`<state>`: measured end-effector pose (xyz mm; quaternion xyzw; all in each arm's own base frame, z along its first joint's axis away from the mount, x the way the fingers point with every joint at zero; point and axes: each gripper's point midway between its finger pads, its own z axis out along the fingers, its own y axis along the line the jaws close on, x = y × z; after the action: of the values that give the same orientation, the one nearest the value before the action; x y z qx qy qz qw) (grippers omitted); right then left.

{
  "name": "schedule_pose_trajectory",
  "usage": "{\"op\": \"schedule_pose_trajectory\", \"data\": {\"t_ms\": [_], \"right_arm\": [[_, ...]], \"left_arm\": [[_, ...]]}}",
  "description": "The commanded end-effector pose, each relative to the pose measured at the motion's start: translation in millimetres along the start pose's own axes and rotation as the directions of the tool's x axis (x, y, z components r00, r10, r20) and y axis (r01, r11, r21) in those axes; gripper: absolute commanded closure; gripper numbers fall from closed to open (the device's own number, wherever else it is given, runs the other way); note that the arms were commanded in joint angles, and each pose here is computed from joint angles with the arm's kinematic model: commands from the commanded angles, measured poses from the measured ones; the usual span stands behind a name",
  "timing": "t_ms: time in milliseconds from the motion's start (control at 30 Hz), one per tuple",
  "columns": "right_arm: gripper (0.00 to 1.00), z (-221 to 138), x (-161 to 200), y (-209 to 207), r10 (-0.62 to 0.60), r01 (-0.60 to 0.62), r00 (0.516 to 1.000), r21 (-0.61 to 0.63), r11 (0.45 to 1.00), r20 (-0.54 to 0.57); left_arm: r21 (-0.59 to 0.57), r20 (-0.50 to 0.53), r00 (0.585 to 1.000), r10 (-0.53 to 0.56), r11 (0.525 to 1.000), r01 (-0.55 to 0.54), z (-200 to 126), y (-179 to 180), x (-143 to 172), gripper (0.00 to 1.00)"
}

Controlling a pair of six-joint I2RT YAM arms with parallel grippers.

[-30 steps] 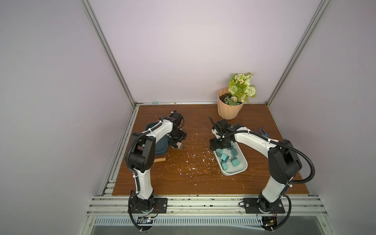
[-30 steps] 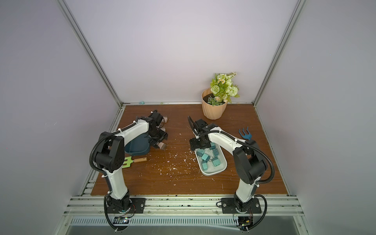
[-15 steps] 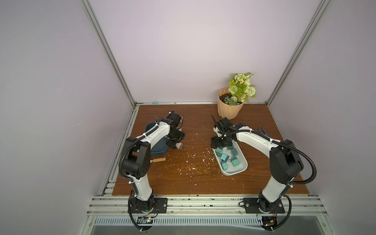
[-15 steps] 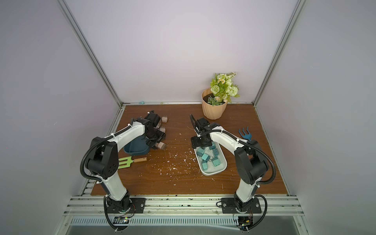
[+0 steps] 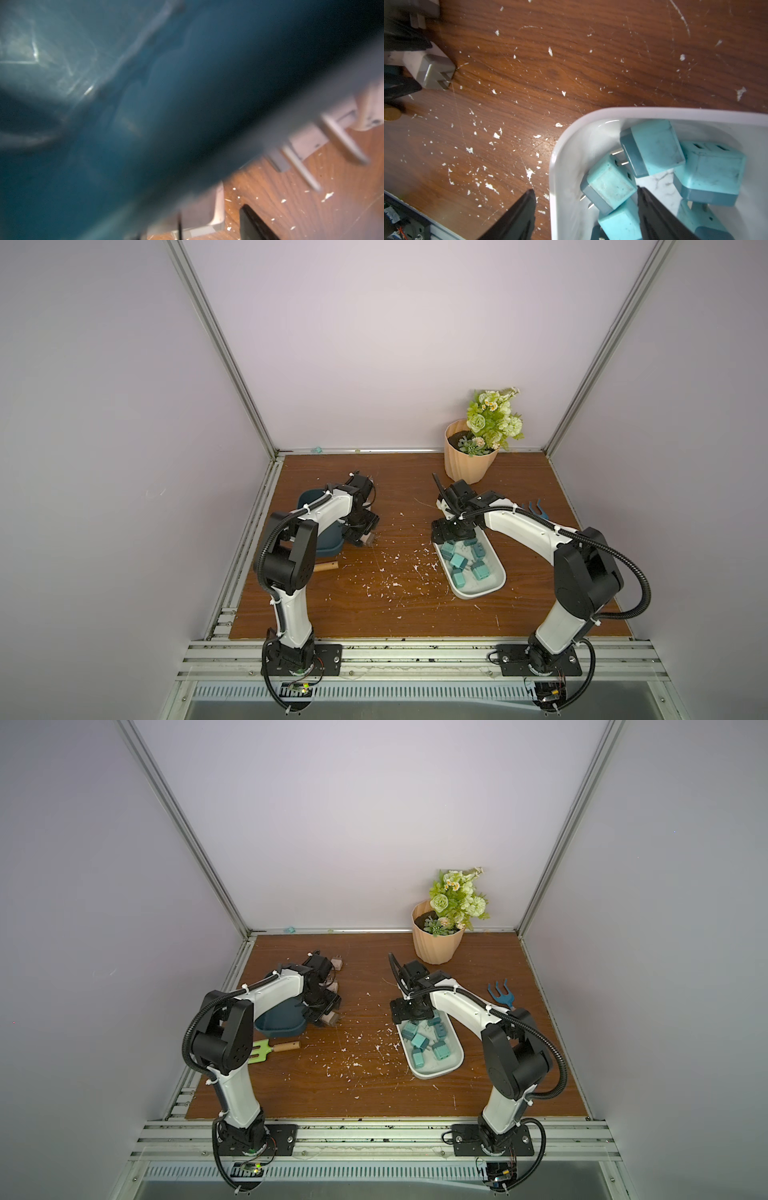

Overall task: Place the plugs by color into the storage box
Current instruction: Pick up the plug from the center of the board.

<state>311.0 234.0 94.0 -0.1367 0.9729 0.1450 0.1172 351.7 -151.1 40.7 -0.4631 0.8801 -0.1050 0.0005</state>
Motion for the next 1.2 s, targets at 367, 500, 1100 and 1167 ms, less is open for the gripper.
{"op": "schedule_pose_trajectory", "data": {"t_ms": [367, 500, 1100, 1167], "right_arm": [[0.2, -17, -10, 1, -0.004, 0.004, 0.999, 0.007, 1.0, 0.038], [0.2, -17, -8, 0, 0.001, -0.001, 0.999, 0.005, 1.0, 0.039], [0.2, -19, -4, 0, 0.026, -0.026, 0.998, -0.007, 1.0, 0.052], [0.2, -19, -5, 1, 0.027, -0.026, 0.998, -0.009, 1.0, 0.054]], "left_arm": [[-0.098, -0.041, 0.983, 0.179, 0.978, -0.183, 26, 18, 19, 0.54], [-0.085, -0.022, 0.979, 0.201, 0.976, -0.202, 18, 18, 17, 0.61], [0.009, 0.005, 0.932, 0.361, 0.932, -0.361, -24, -17, 19, 0.69], [0.017, 0.008, 0.928, 0.373, 0.928, -0.373, -28, -20, 19, 0.68]]}}
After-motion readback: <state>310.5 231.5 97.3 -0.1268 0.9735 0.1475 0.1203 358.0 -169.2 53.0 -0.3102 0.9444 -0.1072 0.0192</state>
